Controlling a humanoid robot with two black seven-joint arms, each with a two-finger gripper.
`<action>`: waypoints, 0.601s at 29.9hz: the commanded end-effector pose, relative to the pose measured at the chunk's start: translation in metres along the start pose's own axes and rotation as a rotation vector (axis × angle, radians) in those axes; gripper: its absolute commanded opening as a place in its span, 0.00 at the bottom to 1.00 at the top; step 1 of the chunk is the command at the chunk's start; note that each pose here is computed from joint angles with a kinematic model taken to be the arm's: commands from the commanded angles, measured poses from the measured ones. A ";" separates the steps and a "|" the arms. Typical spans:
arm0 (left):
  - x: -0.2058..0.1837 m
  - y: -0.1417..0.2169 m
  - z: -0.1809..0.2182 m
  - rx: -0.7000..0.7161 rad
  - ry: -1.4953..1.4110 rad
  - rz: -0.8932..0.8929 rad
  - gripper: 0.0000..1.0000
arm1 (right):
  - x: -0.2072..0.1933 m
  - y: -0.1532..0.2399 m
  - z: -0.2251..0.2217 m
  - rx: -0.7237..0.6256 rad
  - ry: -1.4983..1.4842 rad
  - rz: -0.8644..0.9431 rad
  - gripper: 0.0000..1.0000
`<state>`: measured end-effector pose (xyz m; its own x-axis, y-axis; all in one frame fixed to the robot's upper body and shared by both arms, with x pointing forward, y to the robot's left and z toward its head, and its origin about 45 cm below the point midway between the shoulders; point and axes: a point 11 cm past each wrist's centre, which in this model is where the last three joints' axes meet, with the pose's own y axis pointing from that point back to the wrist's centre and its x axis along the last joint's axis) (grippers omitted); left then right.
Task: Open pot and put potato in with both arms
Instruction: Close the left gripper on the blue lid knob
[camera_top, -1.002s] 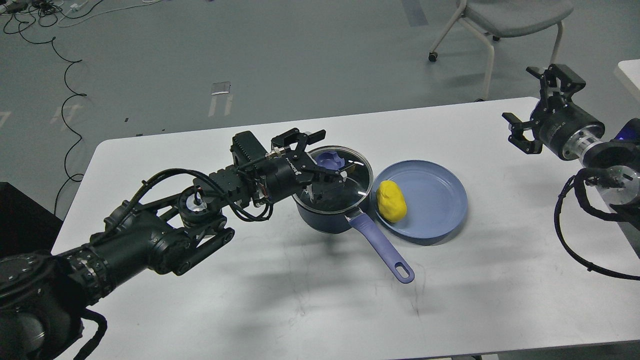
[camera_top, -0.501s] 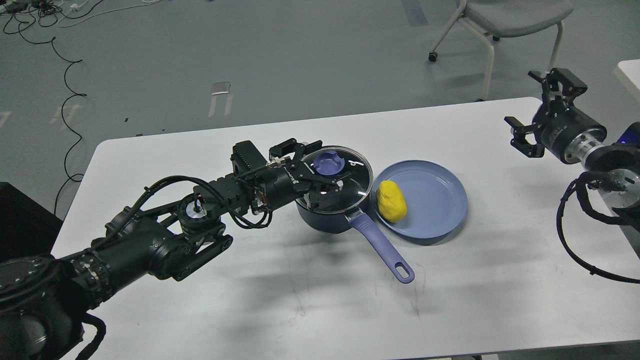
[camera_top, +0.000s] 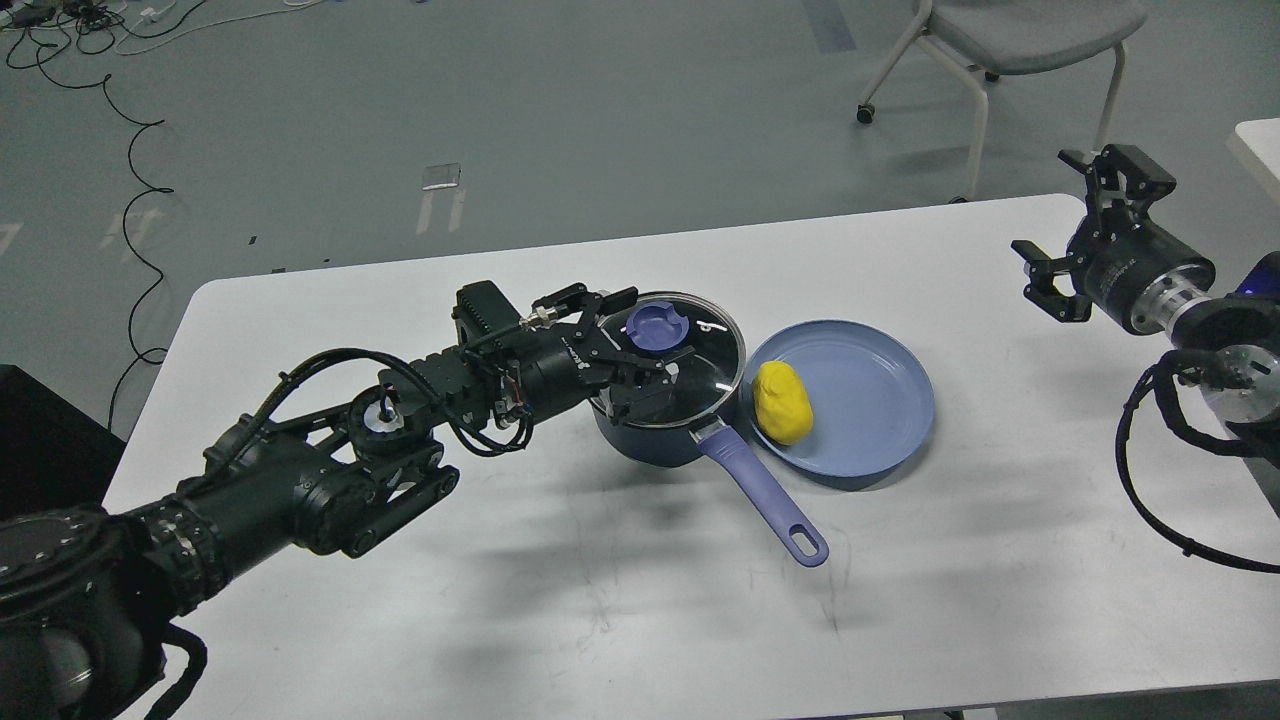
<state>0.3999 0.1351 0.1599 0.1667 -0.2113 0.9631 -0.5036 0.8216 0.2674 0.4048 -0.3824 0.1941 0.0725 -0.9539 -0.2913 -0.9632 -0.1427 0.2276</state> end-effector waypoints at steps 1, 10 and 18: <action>-0.005 -0.005 0.000 0.008 0.004 -0.009 0.98 | 0.000 0.000 0.000 0.000 0.000 0.000 1.00; 0.000 -0.008 -0.004 0.022 0.008 -0.002 0.98 | 0.002 0.001 0.002 -0.005 0.001 0.003 1.00; 0.000 -0.008 -0.006 0.032 0.025 0.009 0.89 | 0.002 0.002 0.004 -0.007 0.004 0.003 1.00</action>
<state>0.4090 0.1315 0.1579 0.1840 -0.1914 0.9641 -0.5317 0.8056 0.2614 0.4025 -0.3838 0.1905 0.0698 -0.9552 -0.2874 -0.9614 -0.1414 0.2362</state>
